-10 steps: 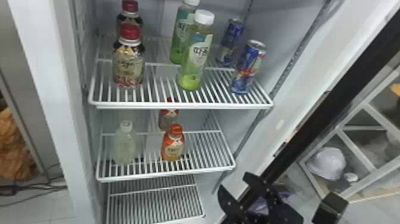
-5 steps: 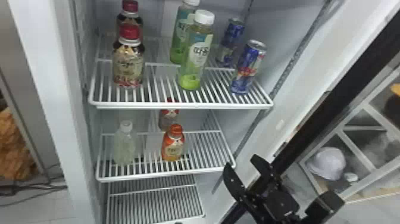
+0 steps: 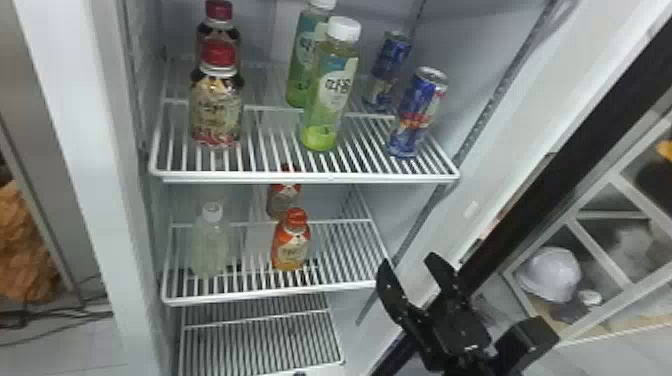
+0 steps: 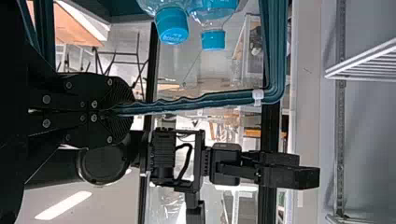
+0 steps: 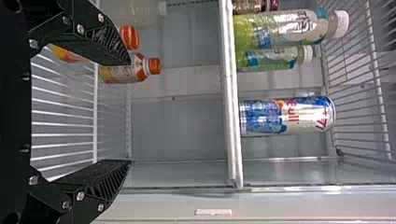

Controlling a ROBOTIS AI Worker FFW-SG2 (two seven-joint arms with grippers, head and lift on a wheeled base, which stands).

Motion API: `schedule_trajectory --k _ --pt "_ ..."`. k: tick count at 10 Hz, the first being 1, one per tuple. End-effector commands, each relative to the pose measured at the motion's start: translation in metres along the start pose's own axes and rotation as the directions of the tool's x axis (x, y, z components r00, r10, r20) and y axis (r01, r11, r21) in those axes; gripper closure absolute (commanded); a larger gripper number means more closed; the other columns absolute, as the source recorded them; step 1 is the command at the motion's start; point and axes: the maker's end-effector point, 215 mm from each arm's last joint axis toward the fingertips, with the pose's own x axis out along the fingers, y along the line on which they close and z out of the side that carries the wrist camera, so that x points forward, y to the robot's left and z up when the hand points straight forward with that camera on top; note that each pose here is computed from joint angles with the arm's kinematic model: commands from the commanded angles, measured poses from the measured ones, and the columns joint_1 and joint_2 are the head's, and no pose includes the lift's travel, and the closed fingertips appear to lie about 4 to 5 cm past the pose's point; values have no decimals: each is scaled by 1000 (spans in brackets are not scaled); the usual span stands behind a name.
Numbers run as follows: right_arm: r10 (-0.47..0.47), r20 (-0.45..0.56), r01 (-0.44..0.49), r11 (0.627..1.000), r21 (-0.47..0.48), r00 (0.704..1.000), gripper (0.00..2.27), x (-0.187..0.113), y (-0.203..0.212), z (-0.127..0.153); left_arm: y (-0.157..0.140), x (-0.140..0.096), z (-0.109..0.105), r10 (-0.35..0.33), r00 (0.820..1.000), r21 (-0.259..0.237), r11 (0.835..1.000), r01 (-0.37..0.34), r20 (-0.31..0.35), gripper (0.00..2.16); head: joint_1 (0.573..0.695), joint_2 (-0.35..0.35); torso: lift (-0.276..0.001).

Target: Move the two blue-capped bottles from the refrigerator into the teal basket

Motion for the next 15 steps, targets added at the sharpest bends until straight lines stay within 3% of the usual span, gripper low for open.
schedule_trajectory --k 1,6,15 --pt "-22 29 22 1000 -2 999 295 9 -3 0 0 0 0 2 1000 2 1000 -2 -1 1170 695 -350 -136" --pt "-70 57 69 998 8 996 295 30 -5 -3 3 -1 1 9 1000 2 1000 -9 4 1170 695 -350 -136" --pt "-47 113 45 999 20 992 291 44 14 7 1 0 2 6 1000 10 1000 -6 -5 1170 695 -350 -136"
